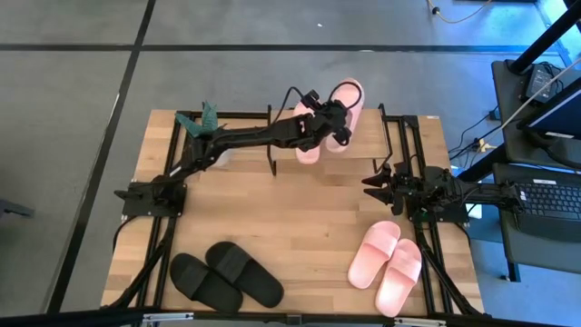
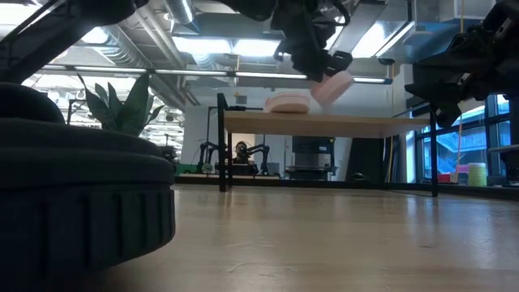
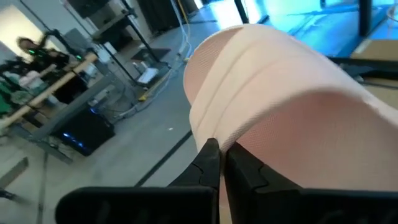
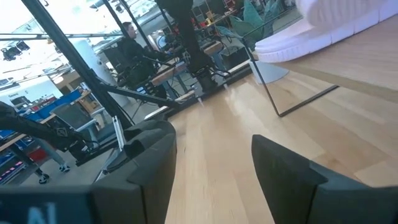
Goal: Pick and place slides into the shelf
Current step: Put the pink slipper on the shelf
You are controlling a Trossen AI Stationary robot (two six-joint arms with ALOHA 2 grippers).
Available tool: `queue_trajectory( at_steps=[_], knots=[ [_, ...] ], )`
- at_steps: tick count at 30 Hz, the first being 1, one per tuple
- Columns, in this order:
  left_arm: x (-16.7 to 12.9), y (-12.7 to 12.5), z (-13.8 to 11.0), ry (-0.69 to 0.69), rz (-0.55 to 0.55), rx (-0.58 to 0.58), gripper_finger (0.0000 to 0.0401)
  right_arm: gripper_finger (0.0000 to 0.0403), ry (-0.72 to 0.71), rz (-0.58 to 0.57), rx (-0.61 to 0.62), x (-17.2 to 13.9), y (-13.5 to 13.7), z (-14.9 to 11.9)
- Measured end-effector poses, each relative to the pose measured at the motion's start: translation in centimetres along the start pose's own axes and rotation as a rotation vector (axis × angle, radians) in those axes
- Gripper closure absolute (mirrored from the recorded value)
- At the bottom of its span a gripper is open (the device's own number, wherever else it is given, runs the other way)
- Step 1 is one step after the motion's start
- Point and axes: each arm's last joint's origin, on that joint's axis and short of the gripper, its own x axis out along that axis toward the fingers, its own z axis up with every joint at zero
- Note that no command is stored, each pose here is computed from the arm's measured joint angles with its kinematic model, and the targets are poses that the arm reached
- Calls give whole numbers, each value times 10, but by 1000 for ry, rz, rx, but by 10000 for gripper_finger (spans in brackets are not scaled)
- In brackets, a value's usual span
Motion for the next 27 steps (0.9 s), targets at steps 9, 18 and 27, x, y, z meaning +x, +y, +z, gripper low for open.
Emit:
queue_trajectory(
  at_steps=[9, 18, 27],
  knots=[
    [19, -13, -20, 52, -2, 35, 401, 192, 0, 0, -3, 0, 0, 0],
    [19, -10, -15, 15, 5, -33, 386, 192, 0, 1, -21, 0, 0, 0],
    [19, -12, -15, 12, -43, -31, 360, 192, 1, 1, -23, 0, 0, 0]
  ],
)
